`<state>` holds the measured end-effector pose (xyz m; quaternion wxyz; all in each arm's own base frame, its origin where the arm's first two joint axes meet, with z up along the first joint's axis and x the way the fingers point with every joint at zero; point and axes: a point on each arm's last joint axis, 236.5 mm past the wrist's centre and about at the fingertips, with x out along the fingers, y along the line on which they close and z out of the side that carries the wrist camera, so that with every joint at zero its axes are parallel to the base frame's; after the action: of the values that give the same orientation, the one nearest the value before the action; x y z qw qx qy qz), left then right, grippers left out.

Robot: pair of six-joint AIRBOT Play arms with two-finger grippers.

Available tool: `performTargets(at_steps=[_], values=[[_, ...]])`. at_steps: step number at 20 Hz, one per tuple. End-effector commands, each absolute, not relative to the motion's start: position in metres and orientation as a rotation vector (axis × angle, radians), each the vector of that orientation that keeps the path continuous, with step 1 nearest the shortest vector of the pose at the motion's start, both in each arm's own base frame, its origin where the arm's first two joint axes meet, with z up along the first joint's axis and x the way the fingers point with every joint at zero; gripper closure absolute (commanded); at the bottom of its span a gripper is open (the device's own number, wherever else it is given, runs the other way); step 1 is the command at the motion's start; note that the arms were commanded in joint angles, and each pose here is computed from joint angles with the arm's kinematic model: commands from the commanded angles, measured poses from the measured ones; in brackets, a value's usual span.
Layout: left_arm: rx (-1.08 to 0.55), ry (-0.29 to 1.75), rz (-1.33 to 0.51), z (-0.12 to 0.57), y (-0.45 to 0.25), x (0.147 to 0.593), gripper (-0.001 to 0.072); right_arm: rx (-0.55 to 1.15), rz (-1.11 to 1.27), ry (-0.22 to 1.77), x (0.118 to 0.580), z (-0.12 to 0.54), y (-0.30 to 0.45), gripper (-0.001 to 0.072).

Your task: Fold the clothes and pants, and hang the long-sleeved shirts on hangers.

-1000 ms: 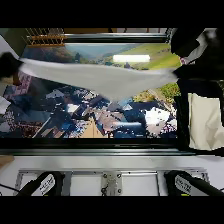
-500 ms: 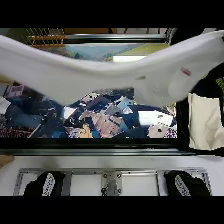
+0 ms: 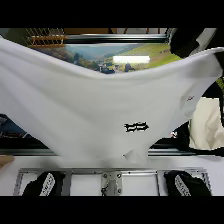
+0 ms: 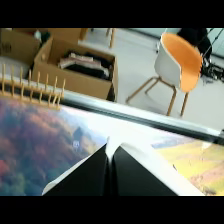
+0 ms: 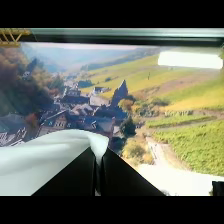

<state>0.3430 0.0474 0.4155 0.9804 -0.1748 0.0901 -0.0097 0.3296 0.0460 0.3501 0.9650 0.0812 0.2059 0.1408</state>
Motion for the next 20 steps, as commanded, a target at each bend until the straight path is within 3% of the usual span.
performTargets(at_steps=[1, 4, 9, 10, 11, 12, 15, 16, 17, 20], values=[[-0.44, 0.38, -0.059, 0.337, 0.058, 0.422, 0.0701, 0.26, 0.315, 0.638, 0.382, 0.28, 0.055, 0.0705], [-0.498, 0.522, -0.104, 0.249, 0.043, 0.502, 0.07, 0.239, 0.274, 0.813, 0.444, 0.192, 0.051, 0.0705], [-0.553, 0.581, -0.098, 0.151, 0.017, 0.581, 0.0698, 0.294, 0.185, 0.812, 0.521, 0.114, 0.032, 0.0683], [-0.554, 0.596, -0.102, 0.14, 0.011, 0.586, 0.0487, 0.297, 0.175, 0.798, 0.528, 0.111, 0.029, 0.0533], [-0.557, 0.61, -0.105, 0.132, 0.007, 0.588, 0.0126, 0.298, 0.166, 0.78, 0.532, 0.112, 0.027, 0.0248], [-0.555, 0.63, -0.109, 0.126, 0.005, 0.587, -0.0003, 0.298, 0.16, 0.768, 0.534, 0.115, 0.023, 0.0078], [-0.559, 0.727, -0.124, 0.118, 0.011, 0.565, 0.0009, 0.296, 0.156, 0.798, 0.515, 0.127, 0.013, 0.0066], [-0.564, 0.794, -0.138, 0.112, 0.013, 0.549, 0.0078, 0.293, 0.157, 0.847, 0.5, 0.125, 0.008, 0.0066], [-0.57, 0.853, -0.144, 0.105, 0.014, 0.531, 0.0097, 0.28, 0.169, 0.907, 0.483, 0.117, 0.005, 0.0066], [-0.604, 0.976, -0.09, 0.065, 0.02, 0.47, 0.0097, 0.309, 0.167, 1.099, 0.421, 0.068, -0.005, 0.0066]])
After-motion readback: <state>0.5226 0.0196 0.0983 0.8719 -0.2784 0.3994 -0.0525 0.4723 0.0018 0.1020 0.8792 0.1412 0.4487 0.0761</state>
